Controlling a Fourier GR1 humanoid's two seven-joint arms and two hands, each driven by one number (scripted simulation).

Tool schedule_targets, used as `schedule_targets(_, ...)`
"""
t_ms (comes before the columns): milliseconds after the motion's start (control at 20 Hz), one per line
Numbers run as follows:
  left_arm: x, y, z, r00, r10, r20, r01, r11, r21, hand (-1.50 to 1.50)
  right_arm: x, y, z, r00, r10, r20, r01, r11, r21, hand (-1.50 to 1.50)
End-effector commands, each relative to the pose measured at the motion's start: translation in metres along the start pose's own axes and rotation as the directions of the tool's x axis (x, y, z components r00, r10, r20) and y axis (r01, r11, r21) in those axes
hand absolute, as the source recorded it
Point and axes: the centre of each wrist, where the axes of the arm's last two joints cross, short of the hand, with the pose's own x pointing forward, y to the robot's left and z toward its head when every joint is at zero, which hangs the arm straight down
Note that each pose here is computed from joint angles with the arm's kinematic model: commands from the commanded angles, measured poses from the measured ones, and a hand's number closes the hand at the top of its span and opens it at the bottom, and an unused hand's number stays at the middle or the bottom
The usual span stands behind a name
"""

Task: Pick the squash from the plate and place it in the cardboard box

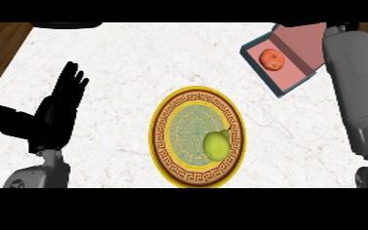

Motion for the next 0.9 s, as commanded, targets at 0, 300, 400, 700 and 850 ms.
schedule_targets(0, -0.006, -0.003, -0.004, 1.000, -0.011, 0.004, 0.011, 1.000, 0.001, 0.00, -0.014, -0.029, -0.003, 0.973, -0.229, -0.007, 0.228, 0.972, -0.048, -1.50)
schedule_targets(300, 0.002, -0.008, 0.013, 1.000, 0.007, 0.000, -0.007, 1.000, 0.011, 0.00, -0.050, -0.059, 0.010, 0.953, -0.302, -0.024, 0.298, 0.948, -0.114, -1.50)
schedule_targets(400, -0.005, 0.011, 0.007, 1.000, 0.003, -0.007, -0.003, 1.000, -0.013, 0.00, -0.057, -0.063, 0.009, 0.954, -0.300, -0.005, 0.297, 0.945, -0.135, -1.50)
schedule_targets(700, 0.000, -0.014, -0.003, 1.000, 0.010, 0.010, -0.010, 1.000, -0.010, 0.00, -0.087, -0.092, 0.024, 0.955, -0.295, 0.014, 0.292, 0.938, -0.188, -1.50)
schedule_targets(850, -0.012, -0.016, 0.005, 1.000, 0.001, -0.012, -0.001, 1.000, -0.003, 0.00, -0.091, -0.104, 0.036, 0.953, -0.301, 0.013, 0.300, 0.941, -0.158, -1.50)
